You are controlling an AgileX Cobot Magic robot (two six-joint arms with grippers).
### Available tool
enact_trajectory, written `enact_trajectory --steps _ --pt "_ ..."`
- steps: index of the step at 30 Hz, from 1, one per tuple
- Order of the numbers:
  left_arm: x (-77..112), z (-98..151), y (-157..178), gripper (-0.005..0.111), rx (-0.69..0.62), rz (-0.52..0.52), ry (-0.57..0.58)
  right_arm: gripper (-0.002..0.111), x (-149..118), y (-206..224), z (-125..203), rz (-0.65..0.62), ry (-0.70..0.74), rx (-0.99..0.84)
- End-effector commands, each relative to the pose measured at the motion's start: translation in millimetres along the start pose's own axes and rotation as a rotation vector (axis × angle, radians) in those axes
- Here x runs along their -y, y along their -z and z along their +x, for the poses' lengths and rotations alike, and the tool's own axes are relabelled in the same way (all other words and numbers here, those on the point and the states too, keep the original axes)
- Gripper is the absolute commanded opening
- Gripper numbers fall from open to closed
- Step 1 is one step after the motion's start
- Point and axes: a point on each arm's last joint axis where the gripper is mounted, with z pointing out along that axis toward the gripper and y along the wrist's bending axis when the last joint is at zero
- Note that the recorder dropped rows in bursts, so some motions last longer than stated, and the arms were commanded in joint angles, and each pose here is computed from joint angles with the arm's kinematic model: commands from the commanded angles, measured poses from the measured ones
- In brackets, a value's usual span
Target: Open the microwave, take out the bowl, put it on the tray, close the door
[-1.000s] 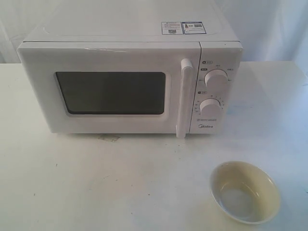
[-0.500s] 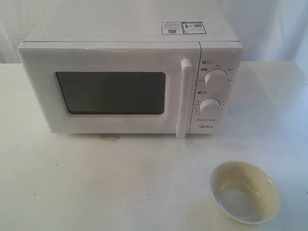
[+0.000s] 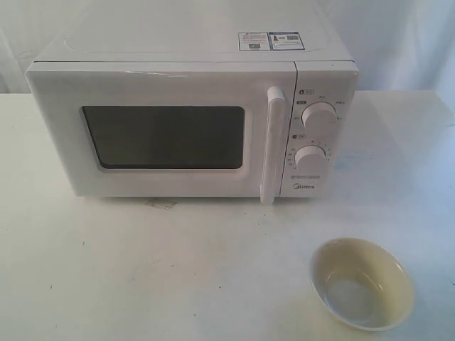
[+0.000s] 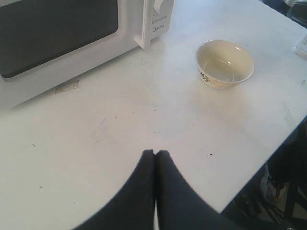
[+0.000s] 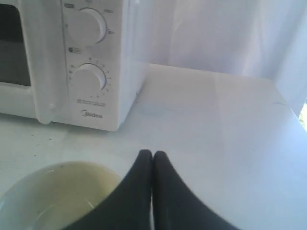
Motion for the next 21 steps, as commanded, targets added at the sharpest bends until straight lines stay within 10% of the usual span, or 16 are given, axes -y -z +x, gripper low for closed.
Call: enact_trajectory --steps 1,21 --pt "3.9 4.6 0.0 0.0 -0.031 0.036 0.006 0.0 3.8 0.0 3.2 0.069 -0.039 -0.019" --pt "3.9 4.6 0.0 0.0 -0.031 0.036 0.006 0.0 4.6 0.5 9.8 0.086 -0.047 -0.092"
